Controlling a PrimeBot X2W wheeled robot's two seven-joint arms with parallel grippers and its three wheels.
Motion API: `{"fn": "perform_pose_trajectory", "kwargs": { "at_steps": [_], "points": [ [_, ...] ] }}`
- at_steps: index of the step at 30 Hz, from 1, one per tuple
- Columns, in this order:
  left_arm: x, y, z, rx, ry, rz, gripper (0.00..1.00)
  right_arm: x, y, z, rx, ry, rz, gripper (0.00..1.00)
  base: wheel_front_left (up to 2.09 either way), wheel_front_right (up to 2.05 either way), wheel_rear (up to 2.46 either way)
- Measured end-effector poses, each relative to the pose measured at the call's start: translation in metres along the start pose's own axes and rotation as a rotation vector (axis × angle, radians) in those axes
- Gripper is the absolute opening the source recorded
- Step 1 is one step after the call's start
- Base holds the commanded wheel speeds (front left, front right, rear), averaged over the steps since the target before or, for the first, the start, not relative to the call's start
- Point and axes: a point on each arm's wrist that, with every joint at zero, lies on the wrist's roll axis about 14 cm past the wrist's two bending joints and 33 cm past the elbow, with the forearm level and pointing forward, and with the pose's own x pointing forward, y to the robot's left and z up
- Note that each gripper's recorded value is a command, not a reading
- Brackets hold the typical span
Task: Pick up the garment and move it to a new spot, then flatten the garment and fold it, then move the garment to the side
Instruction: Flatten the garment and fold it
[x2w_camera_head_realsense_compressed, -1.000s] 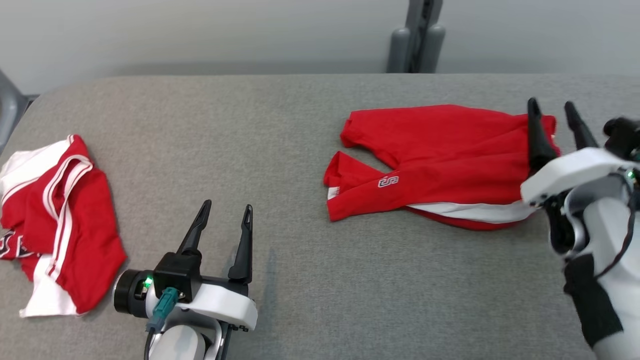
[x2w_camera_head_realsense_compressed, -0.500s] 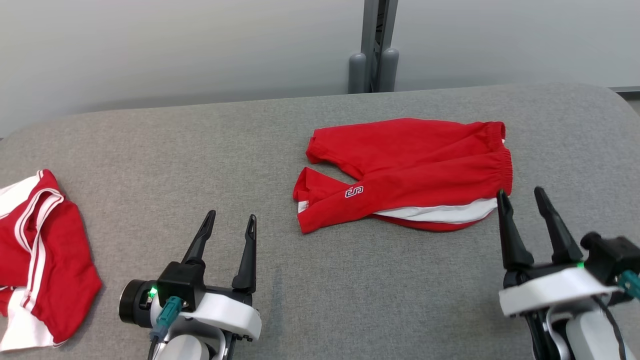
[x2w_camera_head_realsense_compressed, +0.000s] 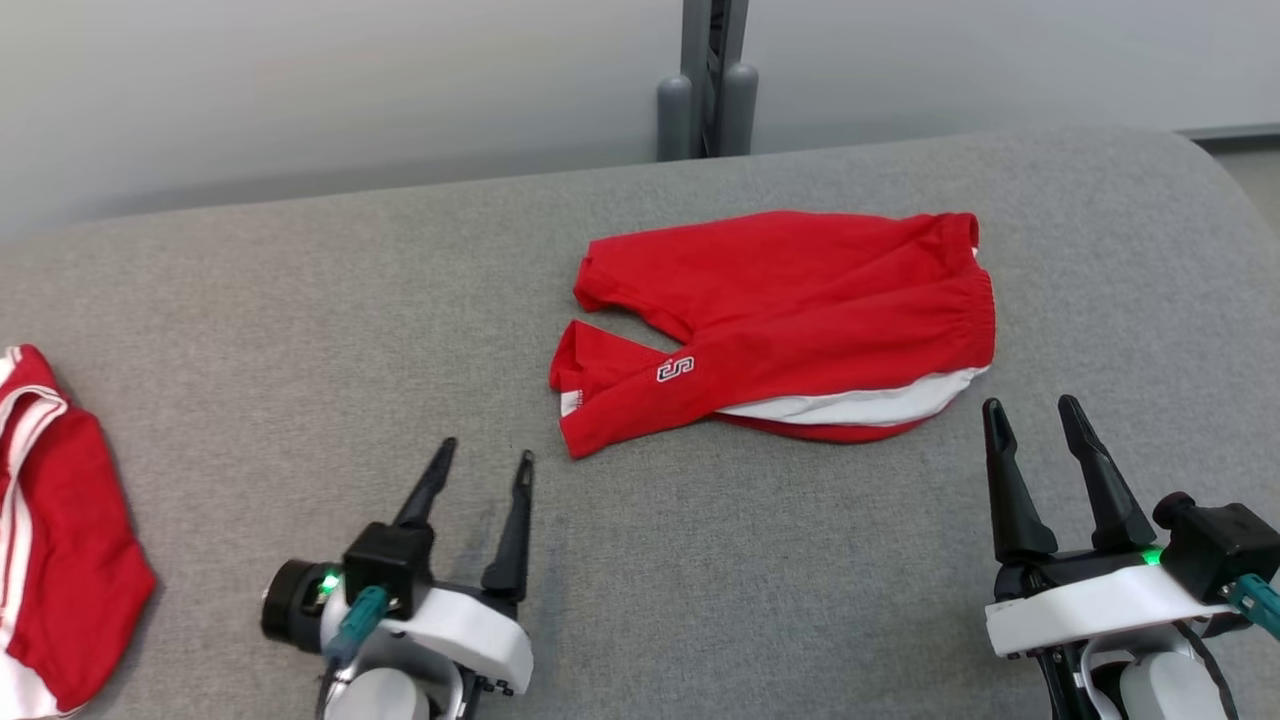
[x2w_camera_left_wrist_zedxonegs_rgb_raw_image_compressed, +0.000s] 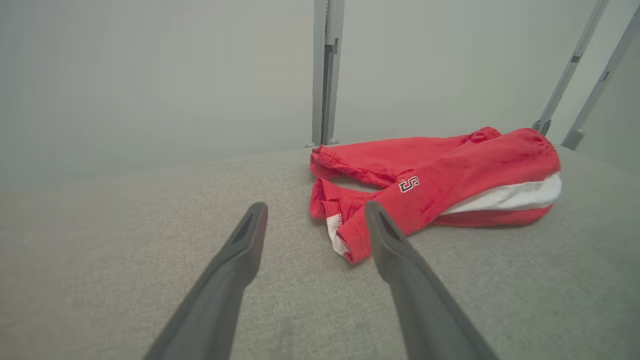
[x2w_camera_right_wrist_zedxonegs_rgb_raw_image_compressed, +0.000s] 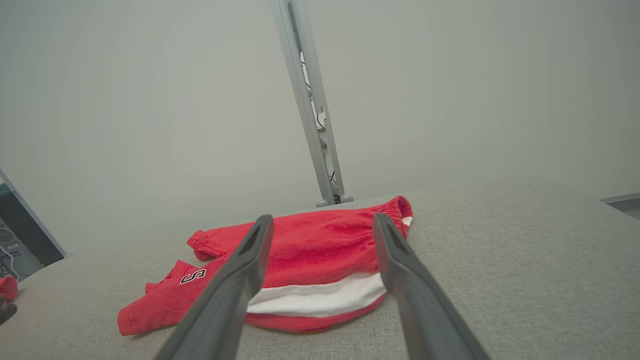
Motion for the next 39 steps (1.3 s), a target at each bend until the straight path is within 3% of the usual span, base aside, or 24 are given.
{"fn": "perform_pose_trajectory", "kwargs": {
  "at_steps": [6, 11, 19, 20, 21, 22, 30, 39],
  "points": [
    [0.020, -0.027, -0.037, 0.024, 0.126, -0.150, 1.00, 0.000, -0.012, -0.012, 0.002, 0.031, -0.040, 1.00, 0.00, 0.00, 0.00],
    [0.038, -0.039, -0.060, -0.056, 0.229, -0.208, 1.00, -0.002, -0.025, -0.016, 0.009, 0.042, -0.084, 1.00, 0.00, 0.00, 0.00],
    [0.054, -0.053, -0.082, -0.058, 0.310, -0.270, 1.00, 0.000, -0.037, -0.016, 0.001, 0.040, -0.121, 1.00, 0.00, 0.00, 0.00],
    [0.056, -0.053, -0.083, -0.061, 0.313, -0.273, 0.75, 0.000, -0.038, -0.016, 0.000, 0.040, -0.124, 1.00, 0.00, 0.00, 0.00],
    [0.057, -0.054, -0.083, -0.064, 0.315, -0.277, 0.14, 0.000, -0.038, -0.016, -0.001, 0.040, -0.125, 1.00, 0.00, 0.00, 0.00],
    [0.057, -0.055, -0.084, -0.066, 0.315, -0.281, 0.00, 0.000, -0.039, -0.017, -0.002, 0.041, -0.126, 1.00, 0.00, 0.00, 0.00],
    [0.079, -0.045, -0.040, -0.145, 0.155, -0.233, 0.00, 0.001, -0.037, -0.016, -0.003, 0.039, -0.123, 1.00, 0.00, 0.00, 0.00],
    [0.070, -0.037, 0.014, -0.129, -0.027, -0.234, 0.00, -0.002, -0.036, -0.013, -0.002, 0.031, -0.125, 1.00, 0.00, 0.00, 0.00]
  ]
}}
